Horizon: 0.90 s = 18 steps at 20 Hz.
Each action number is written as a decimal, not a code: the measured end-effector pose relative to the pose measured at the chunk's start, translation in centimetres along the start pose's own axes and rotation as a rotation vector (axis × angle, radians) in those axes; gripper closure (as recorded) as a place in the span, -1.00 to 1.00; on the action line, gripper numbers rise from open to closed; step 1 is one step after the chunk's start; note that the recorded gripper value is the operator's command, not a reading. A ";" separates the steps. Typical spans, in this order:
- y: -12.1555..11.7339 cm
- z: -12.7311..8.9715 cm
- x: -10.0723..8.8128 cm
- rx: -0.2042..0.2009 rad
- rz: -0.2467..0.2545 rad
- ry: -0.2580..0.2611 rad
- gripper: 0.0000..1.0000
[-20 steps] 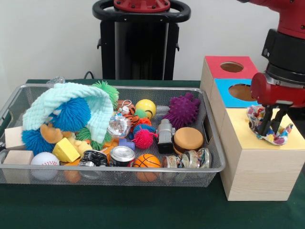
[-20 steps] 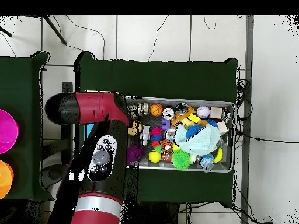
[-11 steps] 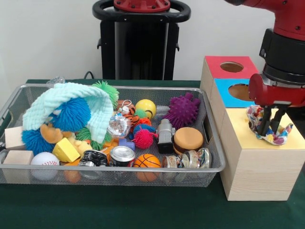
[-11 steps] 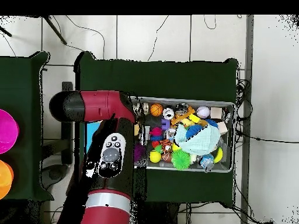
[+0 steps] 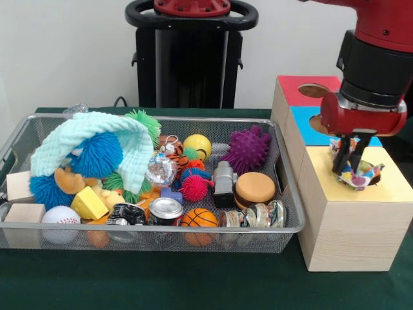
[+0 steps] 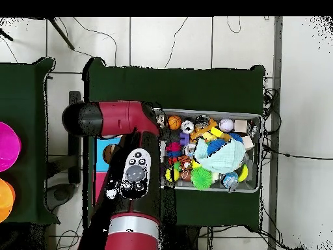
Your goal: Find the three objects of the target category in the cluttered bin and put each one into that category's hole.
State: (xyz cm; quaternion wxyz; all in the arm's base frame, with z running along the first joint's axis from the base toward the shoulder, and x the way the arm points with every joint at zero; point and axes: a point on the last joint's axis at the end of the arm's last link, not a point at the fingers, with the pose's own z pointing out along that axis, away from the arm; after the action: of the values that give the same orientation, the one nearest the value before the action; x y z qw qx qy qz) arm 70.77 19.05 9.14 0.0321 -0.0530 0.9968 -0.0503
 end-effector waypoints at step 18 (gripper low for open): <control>-0.5 0.0 0.4 -0.006 -0.019 0.003 1.00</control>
State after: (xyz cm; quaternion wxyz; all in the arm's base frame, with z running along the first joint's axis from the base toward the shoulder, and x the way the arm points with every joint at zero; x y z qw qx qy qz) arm 70.44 18.47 9.18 0.0298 -0.0624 0.9965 -0.0479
